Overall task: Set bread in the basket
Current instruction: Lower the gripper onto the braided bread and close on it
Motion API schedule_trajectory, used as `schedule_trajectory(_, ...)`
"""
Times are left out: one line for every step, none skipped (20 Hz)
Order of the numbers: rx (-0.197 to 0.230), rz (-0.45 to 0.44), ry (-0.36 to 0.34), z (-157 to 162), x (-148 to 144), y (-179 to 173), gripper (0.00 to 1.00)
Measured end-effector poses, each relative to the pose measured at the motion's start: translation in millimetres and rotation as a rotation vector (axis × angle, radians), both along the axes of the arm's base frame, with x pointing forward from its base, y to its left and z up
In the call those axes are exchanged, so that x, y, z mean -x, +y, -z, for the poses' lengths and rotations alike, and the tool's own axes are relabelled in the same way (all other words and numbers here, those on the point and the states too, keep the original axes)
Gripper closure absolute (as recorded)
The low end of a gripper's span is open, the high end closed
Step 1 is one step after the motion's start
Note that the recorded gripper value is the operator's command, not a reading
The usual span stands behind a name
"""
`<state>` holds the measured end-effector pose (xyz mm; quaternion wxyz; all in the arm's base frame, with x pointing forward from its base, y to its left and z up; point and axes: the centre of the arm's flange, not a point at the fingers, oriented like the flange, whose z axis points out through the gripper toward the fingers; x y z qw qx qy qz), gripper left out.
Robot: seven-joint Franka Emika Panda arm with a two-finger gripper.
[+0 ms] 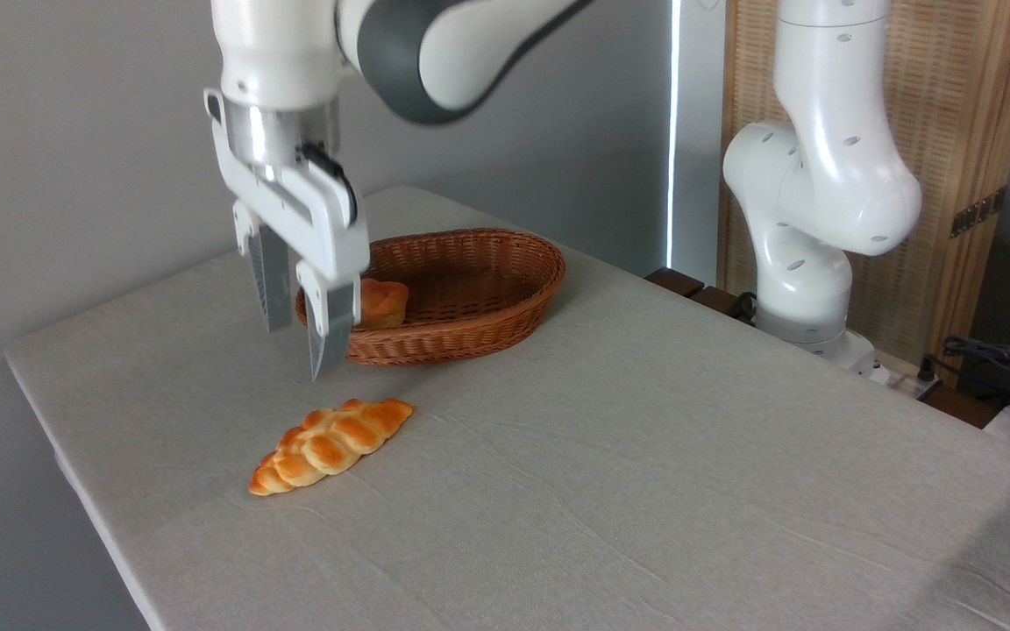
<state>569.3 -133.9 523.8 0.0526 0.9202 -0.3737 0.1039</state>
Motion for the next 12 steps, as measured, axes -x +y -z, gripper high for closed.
schedule_trajectory(0.000,-0.007,-0.012,13.7,-1.6,0.4,0.00)
schedule_trajectory(-0.001,-0.010,-0.019,27.4,-2.2,-0.7,0.00)
schedule_trajectory(-0.002,-0.010,-0.022,42.6,-2.0,-3.5,0.00)
schedule_trajectory(-0.004,-0.007,-0.023,56.4,-1.2,-6.8,0.00)
schedule_trajectory(-0.008,-0.005,-0.026,70.6,-0.4,-10.0,0.00)
schedule_trajectory(-0.016,-0.001,-0.031,83.1,0.2,-11.6,0.00)
schedule_trajectory(-0.026,0.004,-0.032,93.9,1.0,-12.2,0.00)
schedule_trajectory(-0.034,0.007,-0.030,102.3,1.8,-12.2,0.00)
schedule_trajectory(-0.038,0.009,-0.026,108.1,2.3,-12.3,0.00)
schedule_trajectory(-0.041,0.012,-0.021,112.1,2.8,-13.4,0.01)
schedule_trajectory(-0.042,0.016,-0.019,113.8,3.1,-15.2,0.13)
schedule_trajectory(-0.043,0.019,-0.018,114.6,3.5,-17.1,0.20)
